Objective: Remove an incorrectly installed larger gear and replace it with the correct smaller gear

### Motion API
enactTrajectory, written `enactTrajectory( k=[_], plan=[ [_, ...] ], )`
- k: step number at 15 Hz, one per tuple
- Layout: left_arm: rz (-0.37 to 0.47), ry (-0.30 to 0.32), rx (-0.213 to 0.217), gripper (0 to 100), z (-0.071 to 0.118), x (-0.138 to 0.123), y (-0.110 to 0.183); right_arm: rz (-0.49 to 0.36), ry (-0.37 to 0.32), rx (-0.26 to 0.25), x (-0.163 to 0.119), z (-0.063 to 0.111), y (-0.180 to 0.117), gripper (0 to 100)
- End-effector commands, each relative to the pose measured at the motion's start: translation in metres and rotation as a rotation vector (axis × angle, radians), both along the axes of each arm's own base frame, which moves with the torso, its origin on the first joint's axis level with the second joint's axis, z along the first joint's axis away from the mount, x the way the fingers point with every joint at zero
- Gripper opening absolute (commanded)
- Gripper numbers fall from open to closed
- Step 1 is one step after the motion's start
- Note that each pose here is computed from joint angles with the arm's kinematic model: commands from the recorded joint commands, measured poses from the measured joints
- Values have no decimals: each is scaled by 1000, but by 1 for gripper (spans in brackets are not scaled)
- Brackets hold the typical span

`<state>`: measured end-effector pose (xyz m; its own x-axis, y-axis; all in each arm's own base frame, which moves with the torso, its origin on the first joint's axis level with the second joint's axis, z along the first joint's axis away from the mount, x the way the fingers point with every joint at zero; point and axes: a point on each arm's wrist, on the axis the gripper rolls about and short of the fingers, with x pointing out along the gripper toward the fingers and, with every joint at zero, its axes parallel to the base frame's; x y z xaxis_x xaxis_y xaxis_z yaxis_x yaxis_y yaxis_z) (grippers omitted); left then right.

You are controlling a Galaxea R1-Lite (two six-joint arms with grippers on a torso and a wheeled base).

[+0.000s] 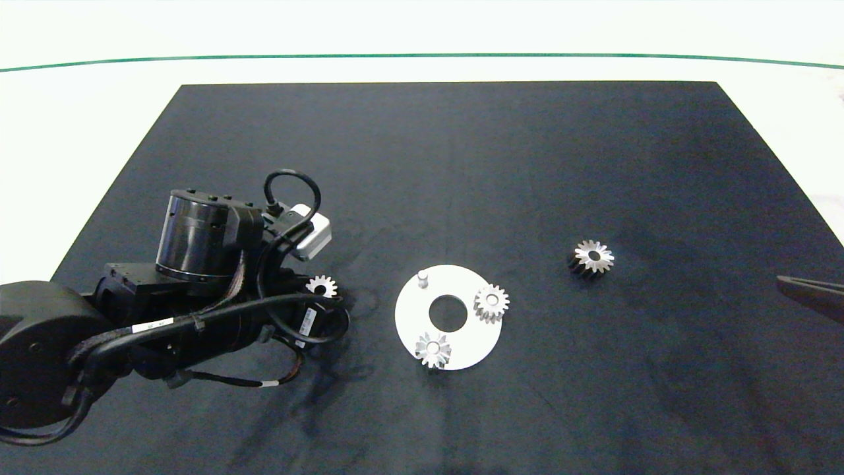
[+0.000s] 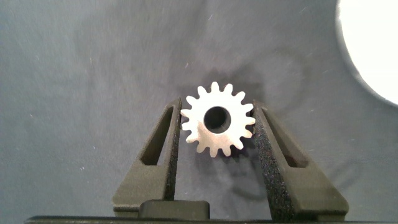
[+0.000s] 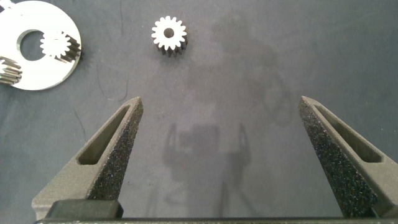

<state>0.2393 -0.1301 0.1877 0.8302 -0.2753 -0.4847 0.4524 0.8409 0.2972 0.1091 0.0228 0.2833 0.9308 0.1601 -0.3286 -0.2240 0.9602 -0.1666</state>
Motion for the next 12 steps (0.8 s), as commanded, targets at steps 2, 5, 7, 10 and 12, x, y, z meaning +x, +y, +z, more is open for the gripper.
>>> enactTrajectory(
  k=[2,5,7,10,12],
  plan=[
    [-68,-39,-20,22,13,-13,-14,13,-2,3,-4,-2,0,100],
    [-123,-46,-16,22,22,-23,-32,24,-16,9,-9,0,-1,100],
    [-153,-55,-20,22,29,-25,-42,35,-36,17,-15,2,-2,100],
    [-175,-47,0,22,38,-25,-58,41,-76,21,-28,5,-5,100],
    [-191,-36,15,22,42,-23,-71,41,-93,25,-33,5,-6,100]
  ],
)
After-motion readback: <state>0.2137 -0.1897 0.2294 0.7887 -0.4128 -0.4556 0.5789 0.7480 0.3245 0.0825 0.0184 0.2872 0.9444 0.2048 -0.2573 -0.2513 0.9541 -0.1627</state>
